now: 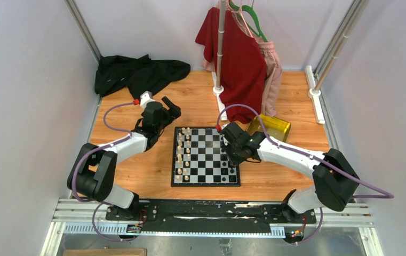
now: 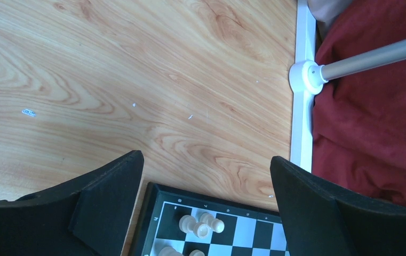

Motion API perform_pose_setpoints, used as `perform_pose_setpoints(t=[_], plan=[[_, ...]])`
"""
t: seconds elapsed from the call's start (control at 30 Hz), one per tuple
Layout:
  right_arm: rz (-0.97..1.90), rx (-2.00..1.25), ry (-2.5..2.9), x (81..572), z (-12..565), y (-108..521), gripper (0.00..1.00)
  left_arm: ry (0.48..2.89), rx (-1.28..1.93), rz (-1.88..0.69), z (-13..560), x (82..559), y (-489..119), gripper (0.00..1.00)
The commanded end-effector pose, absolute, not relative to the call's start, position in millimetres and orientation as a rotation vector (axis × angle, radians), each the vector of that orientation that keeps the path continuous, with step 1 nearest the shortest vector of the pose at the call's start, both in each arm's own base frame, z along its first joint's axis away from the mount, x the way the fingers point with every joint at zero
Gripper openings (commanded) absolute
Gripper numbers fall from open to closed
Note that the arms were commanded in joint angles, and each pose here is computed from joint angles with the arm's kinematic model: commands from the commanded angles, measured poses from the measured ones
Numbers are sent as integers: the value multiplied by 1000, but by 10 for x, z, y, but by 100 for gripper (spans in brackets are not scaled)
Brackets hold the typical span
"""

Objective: Set up the chess pieces on the board
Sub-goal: Place the chess piece on the chessboard, then pick up the chess piece from the storage box.

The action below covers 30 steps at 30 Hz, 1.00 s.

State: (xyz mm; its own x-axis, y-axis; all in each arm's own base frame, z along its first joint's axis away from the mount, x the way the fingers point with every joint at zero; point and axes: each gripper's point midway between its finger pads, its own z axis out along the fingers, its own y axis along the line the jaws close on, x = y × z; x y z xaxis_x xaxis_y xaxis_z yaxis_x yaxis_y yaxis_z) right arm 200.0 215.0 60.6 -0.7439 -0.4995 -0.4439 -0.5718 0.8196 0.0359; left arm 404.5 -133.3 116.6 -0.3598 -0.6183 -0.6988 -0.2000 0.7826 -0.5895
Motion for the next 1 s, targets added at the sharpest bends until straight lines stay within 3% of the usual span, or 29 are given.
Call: perform_pose_setpoints(t=[0.0, 0.23, 0.57, 0.97], plan=[[217, -847, 2582, 1952, 513, 2144, 5, 1904, -593, -500, 1240, 4023, -1341, 95], [213, -857, 2585, 1942, 481, 2145, 8, 1908, -595, -499, 1221, 4000, -1333, 95], [218, -898, 2561, 1945, 550, 2190, 34, 1906, -600, -496, 1216, 3981, -1318, 96], [195, -883, 2422, 2111, 1228, 2242, 36, 1889, -602, -511, 1302, 4038, -1345, 96]])
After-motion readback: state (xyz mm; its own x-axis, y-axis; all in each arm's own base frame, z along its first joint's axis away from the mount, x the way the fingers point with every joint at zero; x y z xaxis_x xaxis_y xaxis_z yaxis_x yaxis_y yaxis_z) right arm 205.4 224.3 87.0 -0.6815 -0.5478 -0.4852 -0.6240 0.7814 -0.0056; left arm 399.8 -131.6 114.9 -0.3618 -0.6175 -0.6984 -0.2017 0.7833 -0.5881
